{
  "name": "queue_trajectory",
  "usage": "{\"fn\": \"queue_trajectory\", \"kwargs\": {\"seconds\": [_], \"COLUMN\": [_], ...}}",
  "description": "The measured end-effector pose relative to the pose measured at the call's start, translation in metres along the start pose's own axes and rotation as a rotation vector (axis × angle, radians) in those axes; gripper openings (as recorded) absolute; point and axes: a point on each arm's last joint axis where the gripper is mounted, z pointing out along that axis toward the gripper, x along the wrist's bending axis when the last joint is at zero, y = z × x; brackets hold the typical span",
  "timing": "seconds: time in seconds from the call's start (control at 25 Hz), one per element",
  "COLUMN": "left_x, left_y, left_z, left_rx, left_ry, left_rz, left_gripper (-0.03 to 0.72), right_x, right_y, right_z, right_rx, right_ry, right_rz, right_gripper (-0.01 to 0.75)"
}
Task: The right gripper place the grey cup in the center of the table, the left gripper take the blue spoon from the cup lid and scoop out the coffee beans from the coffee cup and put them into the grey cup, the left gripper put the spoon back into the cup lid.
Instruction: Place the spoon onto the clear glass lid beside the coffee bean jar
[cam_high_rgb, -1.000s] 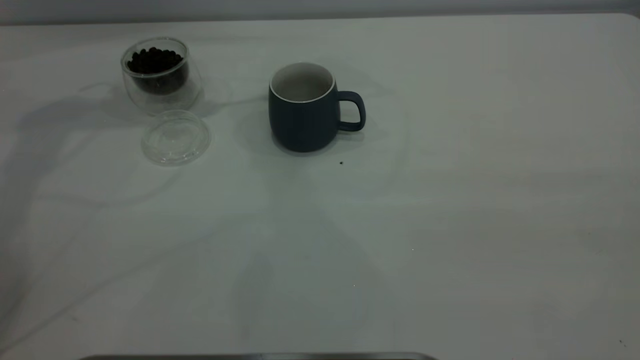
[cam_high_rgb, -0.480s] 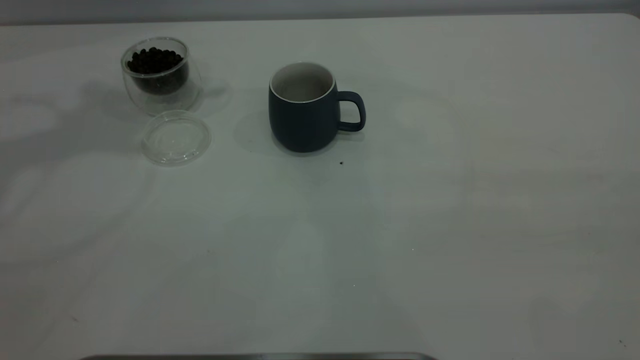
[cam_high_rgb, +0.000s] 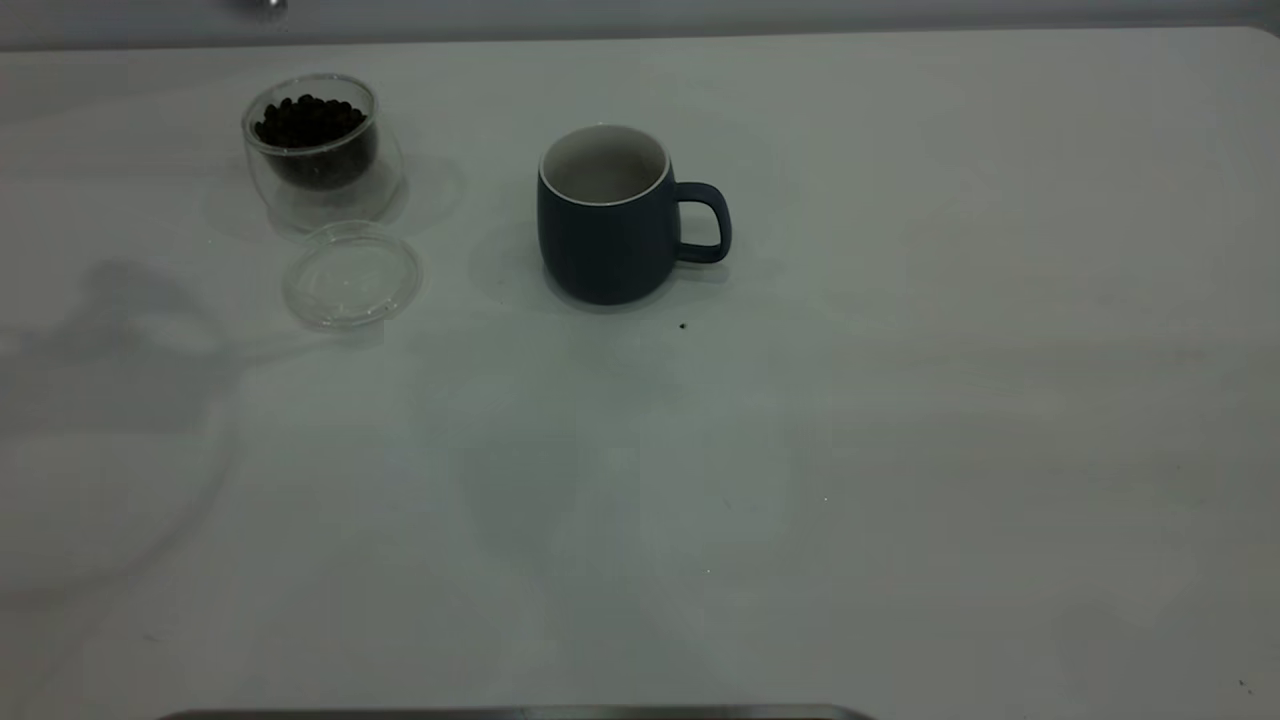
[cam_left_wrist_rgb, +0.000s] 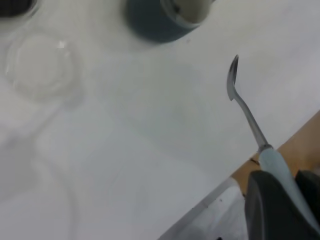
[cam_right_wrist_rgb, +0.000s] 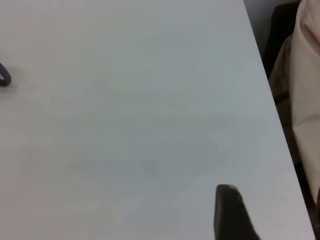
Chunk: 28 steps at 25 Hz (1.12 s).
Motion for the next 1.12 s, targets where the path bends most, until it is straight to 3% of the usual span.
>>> {"fn": "queue_trajectory", "kwargs": {"seconds": [0.2, 0.4, 1.12], "left_x": [0.069, 0.111, 0.173], "left_y": [-0.016, -0.029, -0.047], "left_z": [0.017, 0.039, 0.148], "left_rx": [-0.011, -0.005, -0.148], "left_ry": [-0.007, -0.017, -0.145], "left_rz": [-0.206, -0.305, -0.371], "left_gripper": [0.126, 0.126, 0.126], "right_x": [0.000, 0.000, 0.000], "right_y": [0.000, 0.000, 0.000], "right_z": [0.000, 0.000, 0.000], "right_rx": [0.000, 0.000, 0.000], "right_ry": [0.000, 0.000, 0.000], "right_rz": [0.000, 0.000, 0.000], "right_gripper": [0.362, 0.362, 0.362]}}
